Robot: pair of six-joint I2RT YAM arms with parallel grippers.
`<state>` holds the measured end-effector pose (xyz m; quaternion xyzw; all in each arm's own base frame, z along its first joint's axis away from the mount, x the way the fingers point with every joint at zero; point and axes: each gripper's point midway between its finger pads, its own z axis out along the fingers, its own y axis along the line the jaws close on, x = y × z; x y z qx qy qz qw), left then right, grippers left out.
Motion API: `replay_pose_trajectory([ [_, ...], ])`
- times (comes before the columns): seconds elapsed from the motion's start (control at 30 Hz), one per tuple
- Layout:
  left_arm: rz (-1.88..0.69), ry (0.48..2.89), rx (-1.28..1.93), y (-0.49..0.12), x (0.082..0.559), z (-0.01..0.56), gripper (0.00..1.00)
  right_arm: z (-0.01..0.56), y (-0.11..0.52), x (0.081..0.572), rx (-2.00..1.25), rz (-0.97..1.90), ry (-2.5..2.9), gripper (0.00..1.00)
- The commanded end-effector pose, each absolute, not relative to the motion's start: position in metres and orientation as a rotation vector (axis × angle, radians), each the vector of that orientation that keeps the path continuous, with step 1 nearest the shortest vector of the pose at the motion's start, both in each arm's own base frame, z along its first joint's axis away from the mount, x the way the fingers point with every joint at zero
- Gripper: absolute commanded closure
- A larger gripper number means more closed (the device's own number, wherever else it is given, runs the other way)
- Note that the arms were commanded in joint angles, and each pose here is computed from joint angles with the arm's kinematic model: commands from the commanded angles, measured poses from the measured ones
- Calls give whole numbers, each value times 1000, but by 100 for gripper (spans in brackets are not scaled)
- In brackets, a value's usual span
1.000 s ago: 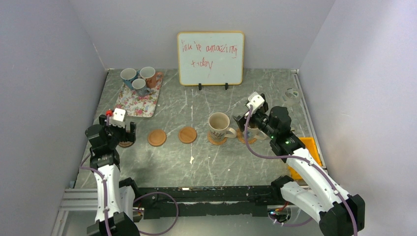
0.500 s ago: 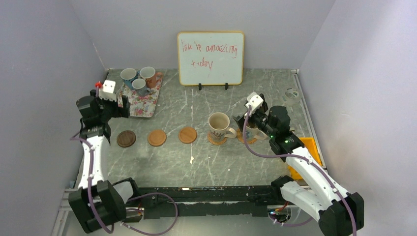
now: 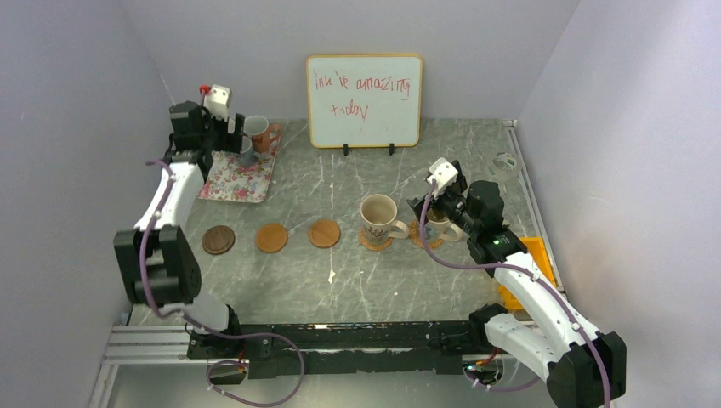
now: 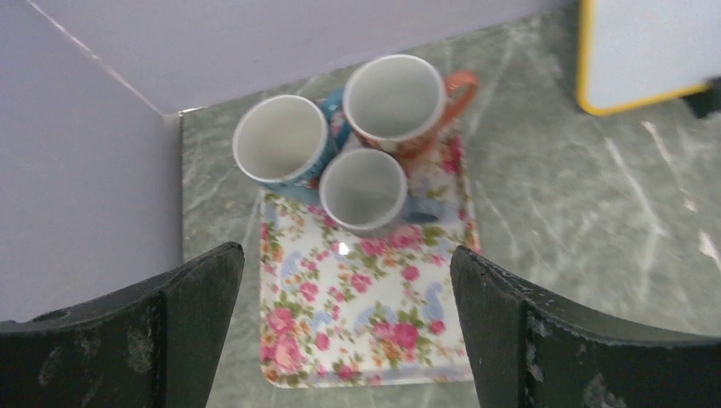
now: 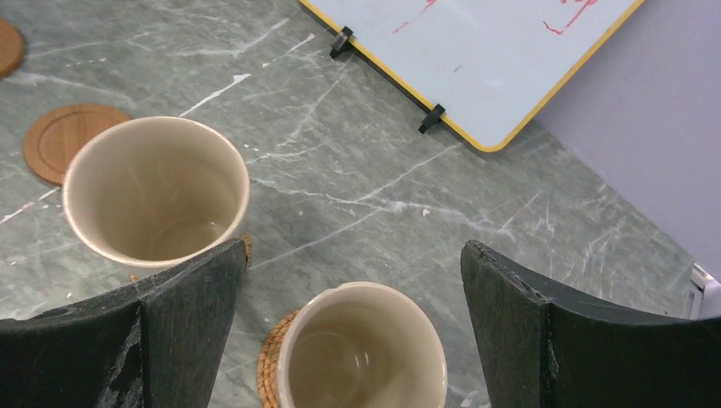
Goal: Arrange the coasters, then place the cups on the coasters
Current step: Place the cup on the coaster, then pick up the cup from the tray.
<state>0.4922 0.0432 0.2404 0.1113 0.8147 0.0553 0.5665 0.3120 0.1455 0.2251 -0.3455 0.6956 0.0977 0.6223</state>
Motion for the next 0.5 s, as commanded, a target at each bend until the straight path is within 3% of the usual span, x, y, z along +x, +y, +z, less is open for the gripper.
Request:
replay_pose_trajectory([
  [0.0,242,1968,185,71,526,237,4,229,141,317,-800,217,1576,0],
  [0.27,213,2104,107,96,581,173,4,217,133,322,-801,222,1621,0],
  [0.47,193,2075,97,110,595,170,4,212,131,324,-807,214,1637,0],
])
